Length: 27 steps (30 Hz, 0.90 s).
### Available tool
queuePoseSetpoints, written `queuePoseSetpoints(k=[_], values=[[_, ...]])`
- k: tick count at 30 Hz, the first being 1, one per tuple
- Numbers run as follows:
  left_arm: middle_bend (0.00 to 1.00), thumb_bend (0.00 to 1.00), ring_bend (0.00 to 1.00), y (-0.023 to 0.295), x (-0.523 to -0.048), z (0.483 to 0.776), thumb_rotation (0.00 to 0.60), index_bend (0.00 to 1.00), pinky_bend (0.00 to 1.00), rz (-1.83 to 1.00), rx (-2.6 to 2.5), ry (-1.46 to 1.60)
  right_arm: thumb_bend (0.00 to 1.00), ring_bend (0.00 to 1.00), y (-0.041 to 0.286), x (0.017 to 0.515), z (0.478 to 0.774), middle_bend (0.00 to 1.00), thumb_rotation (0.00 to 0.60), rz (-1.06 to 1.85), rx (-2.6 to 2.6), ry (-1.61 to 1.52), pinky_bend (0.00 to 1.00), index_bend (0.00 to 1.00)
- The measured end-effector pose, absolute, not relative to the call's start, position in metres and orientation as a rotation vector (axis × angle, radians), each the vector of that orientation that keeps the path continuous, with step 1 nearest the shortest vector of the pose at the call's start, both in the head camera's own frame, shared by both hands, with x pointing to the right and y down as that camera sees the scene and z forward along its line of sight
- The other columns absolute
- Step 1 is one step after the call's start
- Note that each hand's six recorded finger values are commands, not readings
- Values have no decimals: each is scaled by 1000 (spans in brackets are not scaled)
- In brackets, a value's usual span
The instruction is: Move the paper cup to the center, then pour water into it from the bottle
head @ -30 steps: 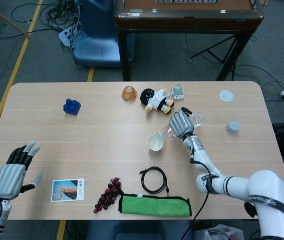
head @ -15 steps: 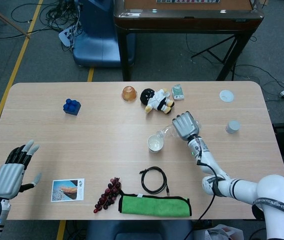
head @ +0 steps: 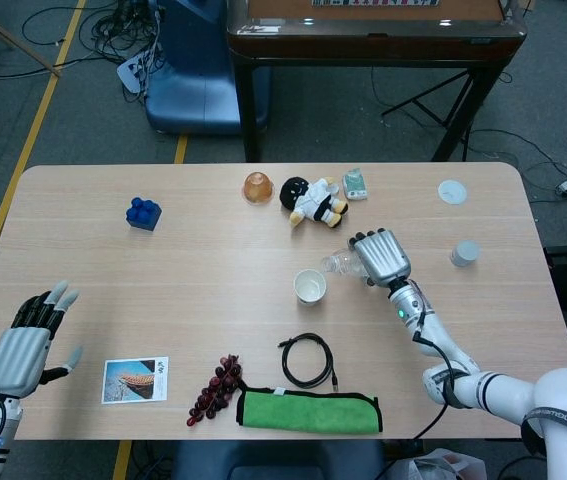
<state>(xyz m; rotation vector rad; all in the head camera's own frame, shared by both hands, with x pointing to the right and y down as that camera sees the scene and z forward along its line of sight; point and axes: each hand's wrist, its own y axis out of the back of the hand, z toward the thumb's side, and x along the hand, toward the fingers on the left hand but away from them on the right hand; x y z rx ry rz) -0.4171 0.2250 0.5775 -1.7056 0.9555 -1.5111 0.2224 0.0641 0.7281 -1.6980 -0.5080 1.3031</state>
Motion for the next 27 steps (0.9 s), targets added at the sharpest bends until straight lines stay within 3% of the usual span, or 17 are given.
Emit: queuePoseSetpoints(k=[27], values=[[0, 317, 0, 223, -421, 582, 600, 65, 58, -1499, -1678, 956, 185, 462, 97, 258, 754, 569, 600, 1210, -2110, -965, 498, 619]])
